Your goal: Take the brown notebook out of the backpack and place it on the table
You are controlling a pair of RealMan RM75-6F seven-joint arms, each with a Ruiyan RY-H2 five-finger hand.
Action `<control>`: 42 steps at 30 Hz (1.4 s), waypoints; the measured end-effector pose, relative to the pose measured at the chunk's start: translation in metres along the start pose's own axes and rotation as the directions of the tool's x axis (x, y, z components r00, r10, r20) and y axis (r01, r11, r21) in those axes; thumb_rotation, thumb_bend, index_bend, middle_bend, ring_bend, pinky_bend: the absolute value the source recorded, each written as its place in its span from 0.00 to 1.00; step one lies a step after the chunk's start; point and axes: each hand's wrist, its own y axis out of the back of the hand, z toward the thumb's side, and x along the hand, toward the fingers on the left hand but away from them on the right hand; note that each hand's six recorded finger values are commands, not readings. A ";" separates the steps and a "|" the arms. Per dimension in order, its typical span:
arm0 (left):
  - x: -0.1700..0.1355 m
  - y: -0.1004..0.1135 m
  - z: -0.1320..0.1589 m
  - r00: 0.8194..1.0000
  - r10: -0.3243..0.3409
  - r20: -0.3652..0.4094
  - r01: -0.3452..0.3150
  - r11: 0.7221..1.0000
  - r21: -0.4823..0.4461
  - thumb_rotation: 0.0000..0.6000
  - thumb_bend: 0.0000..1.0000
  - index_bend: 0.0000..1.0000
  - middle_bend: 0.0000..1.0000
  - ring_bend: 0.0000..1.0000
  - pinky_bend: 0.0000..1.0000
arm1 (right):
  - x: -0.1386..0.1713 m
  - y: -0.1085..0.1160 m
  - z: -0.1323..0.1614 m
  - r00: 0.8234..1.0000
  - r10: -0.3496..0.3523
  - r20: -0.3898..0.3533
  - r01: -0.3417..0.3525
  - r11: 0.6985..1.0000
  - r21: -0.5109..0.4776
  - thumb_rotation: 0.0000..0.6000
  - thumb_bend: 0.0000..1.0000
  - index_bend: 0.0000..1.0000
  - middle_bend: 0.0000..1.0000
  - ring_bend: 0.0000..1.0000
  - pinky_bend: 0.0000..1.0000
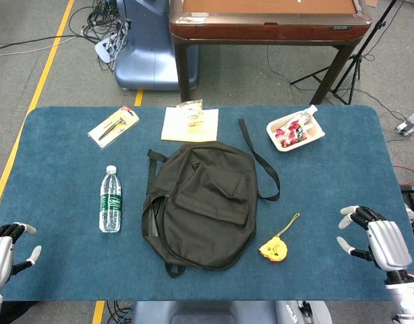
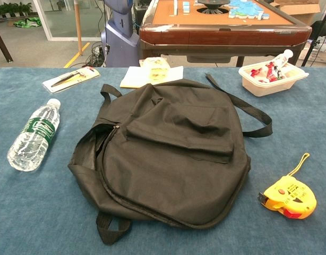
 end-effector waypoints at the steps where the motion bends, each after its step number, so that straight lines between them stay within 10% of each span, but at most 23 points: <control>1: 0.000 0.000 0.000 1.000 0.000 0.000 0.000 1.000 -0.002 1.00 0.26 0.42 0.39 0.31 0.26 | -0.001 0.000 0.001 1.000 0.000 -0.004 0.000 1.000 0.002 1.00 0.23 0.52 0.34 0.27 0.40; 16: -0.006 0.003 0.000 1.000 0.010 -0.004 -0.010 1.000 -0.017 1.00 0.26 0.42 0.39 0.31 0.26 | -0.022 -0.014 0.056 0.973 0.097 -0.208 -0.081 0.993 0.084 1.00 0.23 0.52 0.34 0.27 0.39; 24: -0.009 0.006 0.002 1.000 0.007 0.004 -0.007 1.000 -0.026 1.00 0.26 0.42 0.39 0.31 0.26 | -0.035 -0.054 0.107 0.892 0.271 -0.361 -0.198 0.954 0.226 1.00 0.18 0.47 0.33 0.25 0.38; 32: -0.013 0.006 -0.003 1.000 0.003 -0.010 -0.003 0.999 -0.036 1.00 0.26 0.42 0.39 0.31 0.26 | -0.047 -0.104 0.146 0.812 0.373 -0.449 -0.227 0.910 0.346 1.00 0.05 0.13 0.09 0.02 0.16; 42: -0.017 0.007 -0.010 1.000 -0.006 -0.028 0.004 0.999 -0.052 1.00 0.26 0.42 0.39 0.31 0.26 | -0.073 -0.133 0.145 0.815 0.380 -0.438 -0.160 0.874 0.460 1.00 0.04 0.01 0.01 0.00 0.10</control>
